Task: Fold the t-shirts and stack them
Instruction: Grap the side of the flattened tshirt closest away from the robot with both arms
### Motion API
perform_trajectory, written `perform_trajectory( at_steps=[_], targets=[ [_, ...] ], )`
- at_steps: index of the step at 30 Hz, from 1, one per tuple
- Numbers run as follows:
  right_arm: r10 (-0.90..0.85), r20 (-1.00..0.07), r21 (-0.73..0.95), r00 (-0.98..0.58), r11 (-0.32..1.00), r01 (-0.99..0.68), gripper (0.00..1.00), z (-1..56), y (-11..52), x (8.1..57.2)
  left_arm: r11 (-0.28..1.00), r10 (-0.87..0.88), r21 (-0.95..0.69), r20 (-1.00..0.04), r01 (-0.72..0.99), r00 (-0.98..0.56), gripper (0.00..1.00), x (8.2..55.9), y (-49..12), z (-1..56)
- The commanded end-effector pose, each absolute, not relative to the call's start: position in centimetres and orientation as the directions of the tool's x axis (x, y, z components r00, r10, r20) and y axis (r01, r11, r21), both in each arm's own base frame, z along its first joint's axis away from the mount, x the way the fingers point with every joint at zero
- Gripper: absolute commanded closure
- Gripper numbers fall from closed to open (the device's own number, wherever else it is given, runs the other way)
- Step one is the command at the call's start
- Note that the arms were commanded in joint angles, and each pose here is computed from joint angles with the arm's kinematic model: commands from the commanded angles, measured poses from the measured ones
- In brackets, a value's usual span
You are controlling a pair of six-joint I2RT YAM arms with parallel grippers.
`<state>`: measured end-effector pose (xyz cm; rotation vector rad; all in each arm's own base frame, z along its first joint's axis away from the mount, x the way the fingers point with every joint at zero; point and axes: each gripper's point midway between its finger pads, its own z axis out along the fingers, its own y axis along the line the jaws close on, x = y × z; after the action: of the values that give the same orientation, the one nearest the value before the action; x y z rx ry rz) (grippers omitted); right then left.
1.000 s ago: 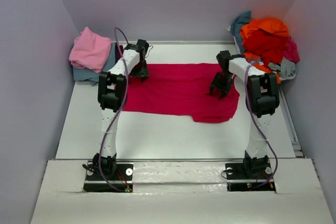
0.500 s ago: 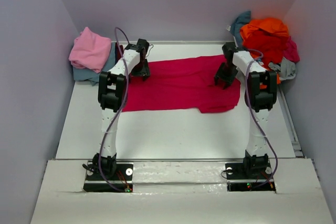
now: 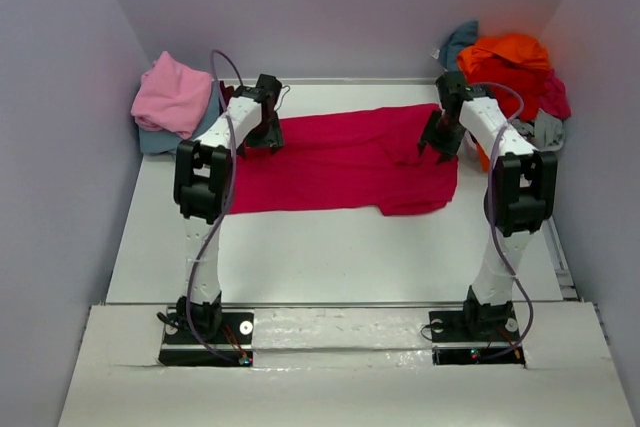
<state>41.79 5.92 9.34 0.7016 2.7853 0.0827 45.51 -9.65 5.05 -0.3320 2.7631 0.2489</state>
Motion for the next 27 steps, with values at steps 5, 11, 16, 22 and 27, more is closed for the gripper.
perform_trajectory(
  at_steps=[5,11,16,22,27],
  targets=[
    [0.403,-0.247,0.115,-0.882,0.915,0.386,0.44,11.0,7.6,37.4,0.957,-0.180,0.130,-0.439,-0.261,-0.880,0.14,42.5,-10.0,11.5],
    [0.395,-0.154,0.067,-0.905,0.918,0.390,0.45,7.8,8.1,31.3,0.957,-0.176,0.139,-0.420,-0.255,-0.890,0.14,40.9,-9.6,10.1],
    [0.428,-0.151,0.030,-0.891,0.903,0.428,0.45,6.5,7.1,28.9,0.962,-0.172,0.123,-0.425,-0.246,-0.889,0.14,41.1,-9.9,10.1],
    [0.445,-0.167,0.008,-0.880,0.893,0.450,0.45,6.3,6.5,28.6,0.966,-0.160,0.118,-0.428,-0.230,-0.889,0.14,41.7,-10.1,10.2],
    [0.452,-0.177,-0.010,-0.874,0.888,0.460,0.46,5.4,6.3,29.2,0.967,-0.158,0.116,-0.420,-0.226,-0.893,0.14,41.6,-10.2,9.9]
  ],
)
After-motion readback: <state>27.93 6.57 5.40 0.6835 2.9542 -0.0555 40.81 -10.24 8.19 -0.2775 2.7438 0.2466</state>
